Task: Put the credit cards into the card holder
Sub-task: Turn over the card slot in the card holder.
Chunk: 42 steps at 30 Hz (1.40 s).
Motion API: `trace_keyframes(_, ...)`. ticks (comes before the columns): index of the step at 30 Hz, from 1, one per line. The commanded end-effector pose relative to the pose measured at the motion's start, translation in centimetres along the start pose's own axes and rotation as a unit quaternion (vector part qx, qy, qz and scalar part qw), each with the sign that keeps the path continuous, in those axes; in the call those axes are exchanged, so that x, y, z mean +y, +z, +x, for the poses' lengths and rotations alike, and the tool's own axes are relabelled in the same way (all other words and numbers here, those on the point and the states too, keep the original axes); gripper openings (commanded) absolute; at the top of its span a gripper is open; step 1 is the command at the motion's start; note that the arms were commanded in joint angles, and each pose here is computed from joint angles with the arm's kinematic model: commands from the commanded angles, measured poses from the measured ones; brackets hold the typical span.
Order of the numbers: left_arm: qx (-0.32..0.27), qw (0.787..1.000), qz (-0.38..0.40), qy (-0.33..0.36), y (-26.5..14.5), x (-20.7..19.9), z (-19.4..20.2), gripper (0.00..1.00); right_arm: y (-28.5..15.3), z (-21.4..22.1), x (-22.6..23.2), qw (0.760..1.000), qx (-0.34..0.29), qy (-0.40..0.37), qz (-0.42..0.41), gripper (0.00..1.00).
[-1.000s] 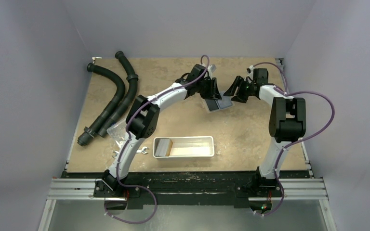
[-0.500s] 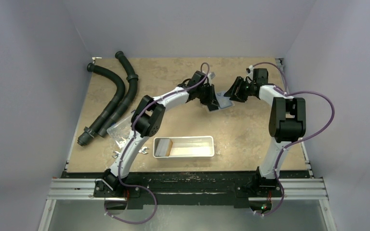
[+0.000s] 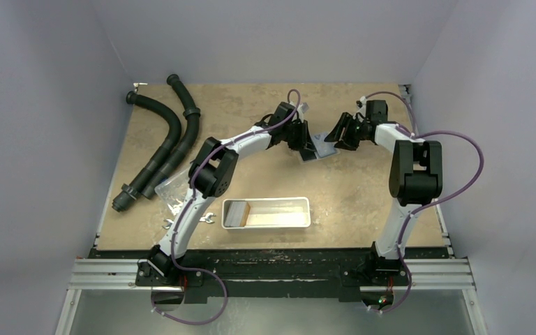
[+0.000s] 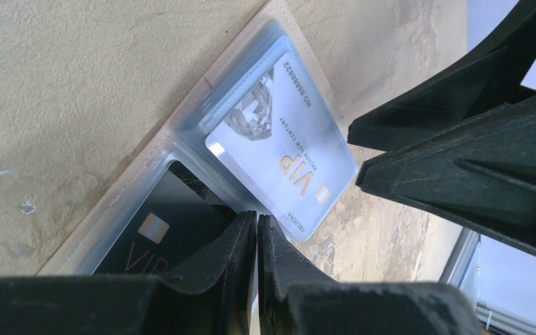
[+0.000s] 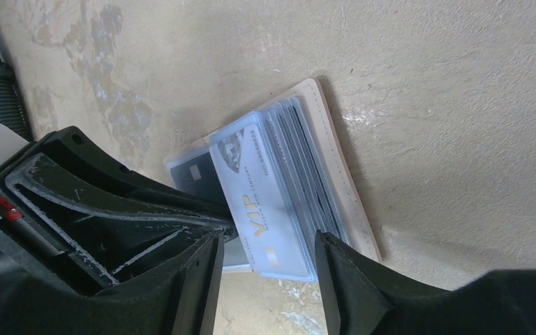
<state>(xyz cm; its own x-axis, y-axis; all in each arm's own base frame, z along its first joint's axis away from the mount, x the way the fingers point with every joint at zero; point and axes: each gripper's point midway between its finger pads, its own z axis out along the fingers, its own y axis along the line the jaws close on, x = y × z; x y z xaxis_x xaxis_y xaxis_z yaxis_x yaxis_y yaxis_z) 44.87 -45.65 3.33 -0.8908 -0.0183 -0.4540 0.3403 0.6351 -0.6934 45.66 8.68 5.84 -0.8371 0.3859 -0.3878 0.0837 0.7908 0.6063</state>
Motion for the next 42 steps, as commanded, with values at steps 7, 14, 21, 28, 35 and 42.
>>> trace_keyframes(7, 0.006, 1.0, -0.016, -0.009, 0.0, 1.4, 0.6, 0.1, 0.1, -0.7, 1.7, 0.999, -0.007, -0.028, -0.015, 0.54)
trace_keyframes(14, 0.006, 1.0, -0.015, -0.008, 0.0, 1.3, 0.6, 0.1, -0.6, -1.1, 1.6, 0.999, -0.018, -0.036, 0.002, 0.56)
trace_keyframes(21, 0.009, 1.0, -0.018, -0.006, 0.0, 1.5, 0.7, 0.1, -1.0, -1.5, 1.1, 0.999, -0.025, -0.042, 0.023, 0.59)
trace_keyframes(28, 0.008, 1.0, -0.018, -0.005, -0.1, 1.4, 0.6, 0.1, -1.5, -1.6, 1.1, 0.998, -0.032, -0.045, 0.03, 0.59)
trace_keyframes(35, 0.009, 1.0, -0.017, -0.004, -0.2, 1.4, 0.6, 0.1, -1.5, -1.4, 1.2, 0.998, -0.029, -0.044, 0.024, 0.5)
trace_keyframes(42, 0.008, 1.0, -0.016, -0.003, -0.2, 1.2, 0.5, 0.1, -0.4, -0.1, 2.1, 0.999, -0.01, -0.051, 0.011, 0.48)
